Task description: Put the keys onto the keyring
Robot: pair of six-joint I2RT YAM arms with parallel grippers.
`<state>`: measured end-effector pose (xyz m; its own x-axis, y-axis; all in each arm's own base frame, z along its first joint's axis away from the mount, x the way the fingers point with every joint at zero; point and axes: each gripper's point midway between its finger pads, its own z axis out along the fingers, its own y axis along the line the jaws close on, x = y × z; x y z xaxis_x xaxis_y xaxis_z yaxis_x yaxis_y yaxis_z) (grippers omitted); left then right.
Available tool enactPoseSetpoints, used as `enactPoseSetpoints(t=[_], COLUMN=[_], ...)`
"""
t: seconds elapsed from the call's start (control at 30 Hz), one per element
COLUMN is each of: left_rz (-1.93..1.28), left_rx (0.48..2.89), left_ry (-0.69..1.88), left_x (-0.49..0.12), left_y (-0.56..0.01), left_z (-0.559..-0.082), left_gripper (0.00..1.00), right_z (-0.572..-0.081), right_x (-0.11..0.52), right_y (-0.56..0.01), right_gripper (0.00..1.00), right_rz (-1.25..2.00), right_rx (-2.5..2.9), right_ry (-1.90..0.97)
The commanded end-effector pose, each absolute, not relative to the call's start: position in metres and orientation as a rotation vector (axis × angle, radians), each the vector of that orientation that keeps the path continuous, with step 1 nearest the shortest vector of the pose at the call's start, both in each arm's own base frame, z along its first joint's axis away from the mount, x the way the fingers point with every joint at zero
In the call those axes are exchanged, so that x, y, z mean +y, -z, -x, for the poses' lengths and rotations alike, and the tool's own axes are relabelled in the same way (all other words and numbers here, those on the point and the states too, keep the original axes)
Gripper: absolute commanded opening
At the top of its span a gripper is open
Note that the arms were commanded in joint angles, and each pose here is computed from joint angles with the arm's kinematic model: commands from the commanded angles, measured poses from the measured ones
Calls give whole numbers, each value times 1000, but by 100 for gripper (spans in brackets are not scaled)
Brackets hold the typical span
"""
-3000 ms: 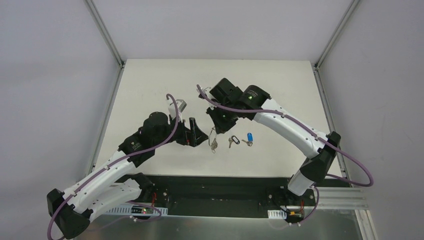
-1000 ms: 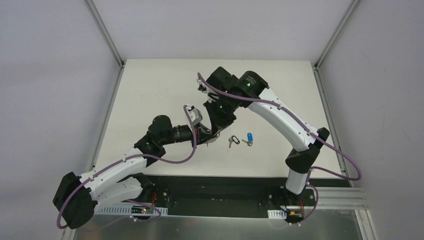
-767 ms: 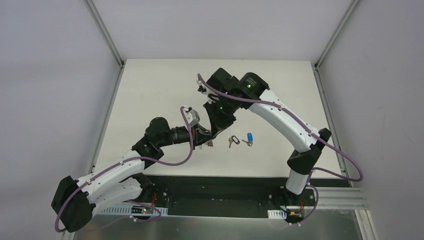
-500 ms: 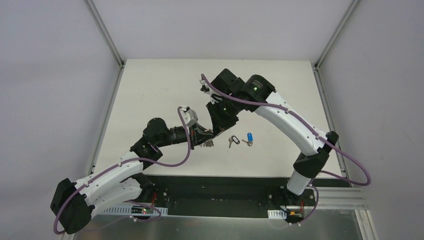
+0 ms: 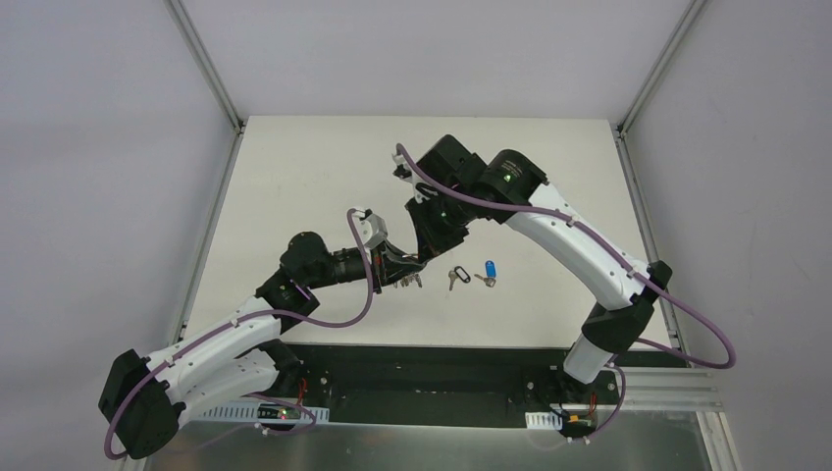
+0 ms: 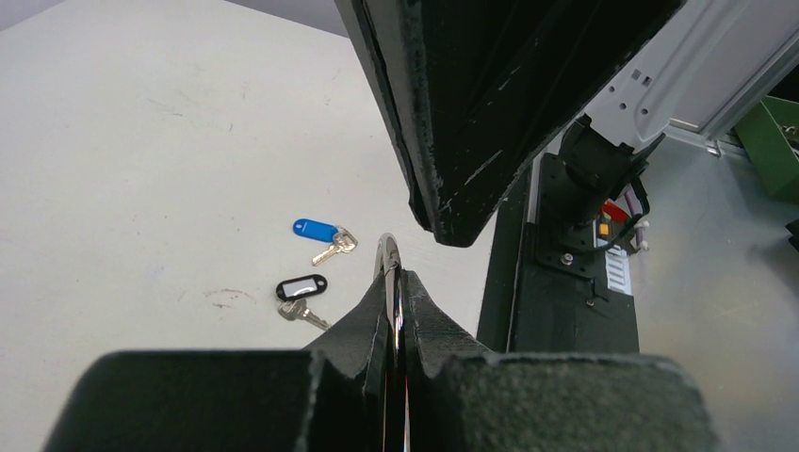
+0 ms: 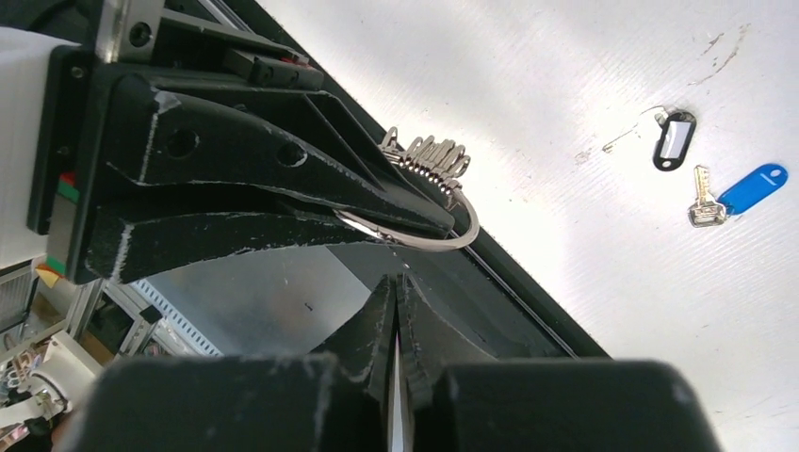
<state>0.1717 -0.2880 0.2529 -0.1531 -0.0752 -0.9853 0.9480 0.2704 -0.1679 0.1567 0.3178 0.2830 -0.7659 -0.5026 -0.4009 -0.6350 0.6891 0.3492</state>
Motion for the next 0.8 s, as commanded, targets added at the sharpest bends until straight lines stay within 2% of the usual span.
enactPoseSetpoints(t=[0.0, 0.17, 0.3, 0.5, 0.53, 0.6, 0.63, 0.7, 0.77], left_rz=[-867, -864, -859, -806, -791, -757, -747, -727, -694], left_rx=[1265, 1270, 1275, 1277, 1278, 1285, 1293, 1317, 1365], left_ry=[1146, 1144, 1141, 1153, 1161, 1177, 1183, 1183, 1145], left_x=[-289, -288, -286, -280, -279, -277, -277, -277, -276], left_y=[-292, -291, -291, -303, -306, -313, -314, -313, -303], left_z=[-168, -167, -167, -164, -163, -163, -163, -165, -174], left_gripper=[0, 0, 0, 0, 0, 0, 0, 0, 0], right_z=[-158, -166, -184, -192, -189, -182, -178, -176, -180], right_x=[309, 295, 281, 275, 274, 274, 273, 269, 265], right_y=[-298, -296, -296, -312, -311, -309, -304, -293, -280], right_gripper=[4, 14, 19, 21, 23, 42, 48, 49, 45], right_rz=[873, 810, 735, 605, 598, 576, 580, 582, 573], right_rx=[2549, 2473, 2351, 2013, 1955, 1837, 1805, 1809, 1863], right_ry=[-675, -608, -531, -691, -736, -831, -858, -855, -806])
